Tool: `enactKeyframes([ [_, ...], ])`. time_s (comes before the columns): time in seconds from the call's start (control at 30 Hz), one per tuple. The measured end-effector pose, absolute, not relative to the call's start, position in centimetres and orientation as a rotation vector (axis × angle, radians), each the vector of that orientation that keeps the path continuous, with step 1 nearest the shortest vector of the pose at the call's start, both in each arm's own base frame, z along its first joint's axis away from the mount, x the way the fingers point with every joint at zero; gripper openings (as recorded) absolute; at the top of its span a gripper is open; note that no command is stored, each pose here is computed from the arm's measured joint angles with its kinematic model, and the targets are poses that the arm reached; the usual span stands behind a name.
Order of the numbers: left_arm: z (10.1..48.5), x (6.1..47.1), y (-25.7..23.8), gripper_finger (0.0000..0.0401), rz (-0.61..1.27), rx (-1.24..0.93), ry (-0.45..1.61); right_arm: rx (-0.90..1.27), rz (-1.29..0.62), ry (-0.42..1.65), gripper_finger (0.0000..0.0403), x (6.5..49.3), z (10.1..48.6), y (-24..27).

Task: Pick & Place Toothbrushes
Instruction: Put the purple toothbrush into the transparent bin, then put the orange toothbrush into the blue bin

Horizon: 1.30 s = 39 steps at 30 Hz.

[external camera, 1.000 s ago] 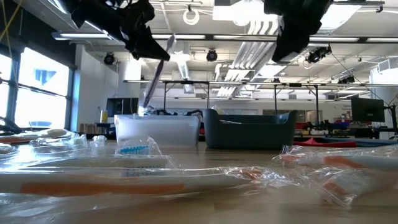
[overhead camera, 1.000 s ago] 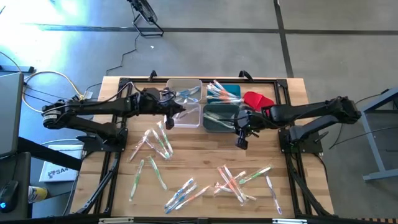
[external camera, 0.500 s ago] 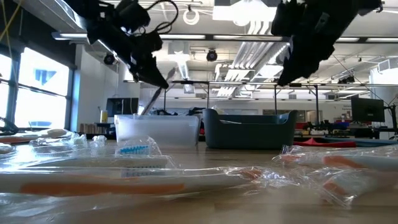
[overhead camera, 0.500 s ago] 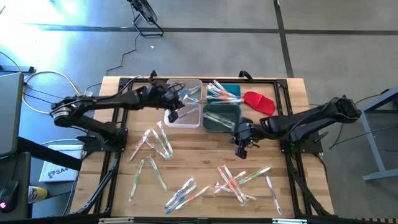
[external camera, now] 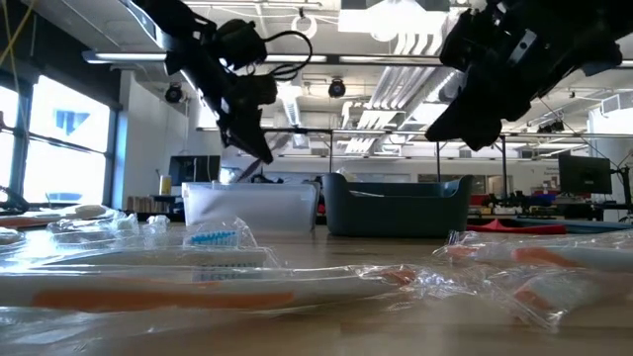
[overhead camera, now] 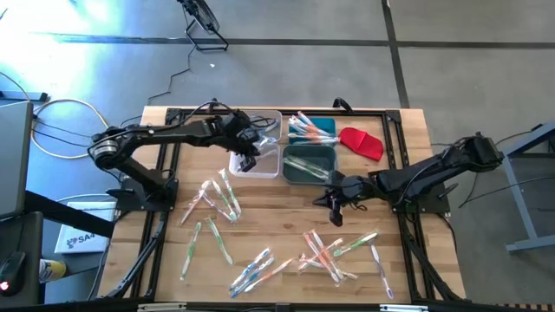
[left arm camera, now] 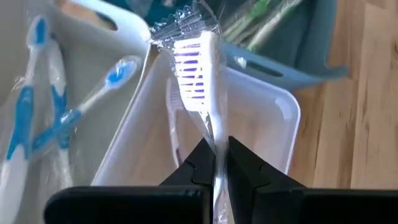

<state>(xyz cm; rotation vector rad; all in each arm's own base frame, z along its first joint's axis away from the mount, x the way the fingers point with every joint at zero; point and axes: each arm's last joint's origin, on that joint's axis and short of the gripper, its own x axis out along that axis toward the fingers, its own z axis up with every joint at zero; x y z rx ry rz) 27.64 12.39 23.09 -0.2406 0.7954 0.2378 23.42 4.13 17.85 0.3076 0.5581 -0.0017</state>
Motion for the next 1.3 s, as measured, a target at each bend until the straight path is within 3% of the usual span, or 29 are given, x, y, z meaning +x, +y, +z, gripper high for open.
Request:
enactKeyframes([
  [0.6, 21.8, 28.3, 12.7, 0.0142, 0.250, -0.265, 0.822, 0.302, 0.043, 0.500, 0.0002, 23.5, 18.0, 4.2],
  [1.1, 21.9, 28.6, 12.2, 0.0146, 0.227, -0.230, 0.803, 0.312, 0.050, 0.458, 0.0002, 23.7, 18.4, 4.3],
  [1.3, 22.1, 29.5, 10.1, 0.0109, 0.199, -0.175, 0.799, 0.313, 0.047, 0.457, 0.0002, 23.7, 18.4, 4.3],
])
